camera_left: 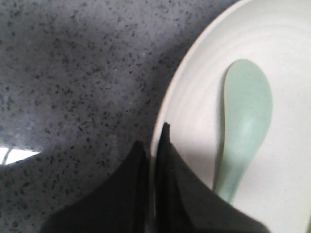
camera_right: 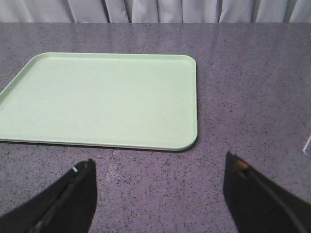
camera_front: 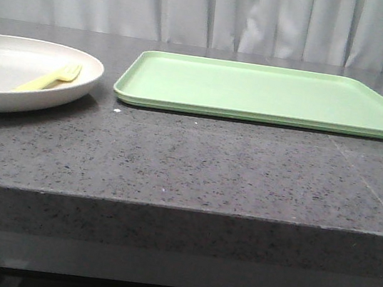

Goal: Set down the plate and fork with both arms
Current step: 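Grasp the cream plate rim with the left gripper and lift it, then carry the plate over the green tray and lower it onto the tray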

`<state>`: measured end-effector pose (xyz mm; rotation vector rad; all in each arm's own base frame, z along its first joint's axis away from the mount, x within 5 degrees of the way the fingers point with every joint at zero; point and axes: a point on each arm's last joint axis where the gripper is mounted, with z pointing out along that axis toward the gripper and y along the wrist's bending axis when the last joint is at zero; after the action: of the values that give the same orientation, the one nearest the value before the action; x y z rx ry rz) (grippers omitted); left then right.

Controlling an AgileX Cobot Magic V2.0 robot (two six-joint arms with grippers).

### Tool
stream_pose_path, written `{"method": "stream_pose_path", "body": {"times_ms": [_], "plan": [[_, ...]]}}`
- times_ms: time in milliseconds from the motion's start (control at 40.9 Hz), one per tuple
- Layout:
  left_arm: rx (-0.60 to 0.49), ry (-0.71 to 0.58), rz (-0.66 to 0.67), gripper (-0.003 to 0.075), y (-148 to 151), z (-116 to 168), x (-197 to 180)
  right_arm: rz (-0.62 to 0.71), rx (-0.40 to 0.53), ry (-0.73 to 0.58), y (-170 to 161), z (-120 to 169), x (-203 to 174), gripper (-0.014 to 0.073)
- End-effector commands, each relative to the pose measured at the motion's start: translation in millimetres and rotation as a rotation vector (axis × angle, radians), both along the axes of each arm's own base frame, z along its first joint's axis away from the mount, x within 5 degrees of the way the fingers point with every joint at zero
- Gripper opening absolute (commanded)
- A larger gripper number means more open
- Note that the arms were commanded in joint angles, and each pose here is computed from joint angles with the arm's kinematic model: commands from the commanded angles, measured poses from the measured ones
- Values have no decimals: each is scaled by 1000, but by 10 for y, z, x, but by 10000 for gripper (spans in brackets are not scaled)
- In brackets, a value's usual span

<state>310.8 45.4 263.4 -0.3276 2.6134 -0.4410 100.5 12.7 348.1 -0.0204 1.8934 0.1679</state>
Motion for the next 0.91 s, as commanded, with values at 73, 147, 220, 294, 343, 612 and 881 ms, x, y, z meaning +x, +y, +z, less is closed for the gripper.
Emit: {"method": "stream_pose_path", "body": {"times_ms": [73,147,220,294,343,612,881], "plan": [[-124,-128,23,-18,95,252,-9,-11,-6,-91,-12,159,20,565],[-157,-144,30,-18,126,272,-13,-11,-6,-91,-12,159,20,565],[-210,-175,42,-18,143,328,-21,-11,-6,-91,-12,159,20,565],[-252,-205,41,-18,154,402,-15,-11,-6,-91,-12,159,20,565],[-275,-220,32,-18,147,466,-5,-11,-6,-90,-12,158,20,565],[-286,-293,-24,-18,-60,822,115,-11,-6,-90,-12,158,20,565],[-249,-301,-86,-18,-743,989,406,-11,-6,-88,-12,155,19,565]]}}
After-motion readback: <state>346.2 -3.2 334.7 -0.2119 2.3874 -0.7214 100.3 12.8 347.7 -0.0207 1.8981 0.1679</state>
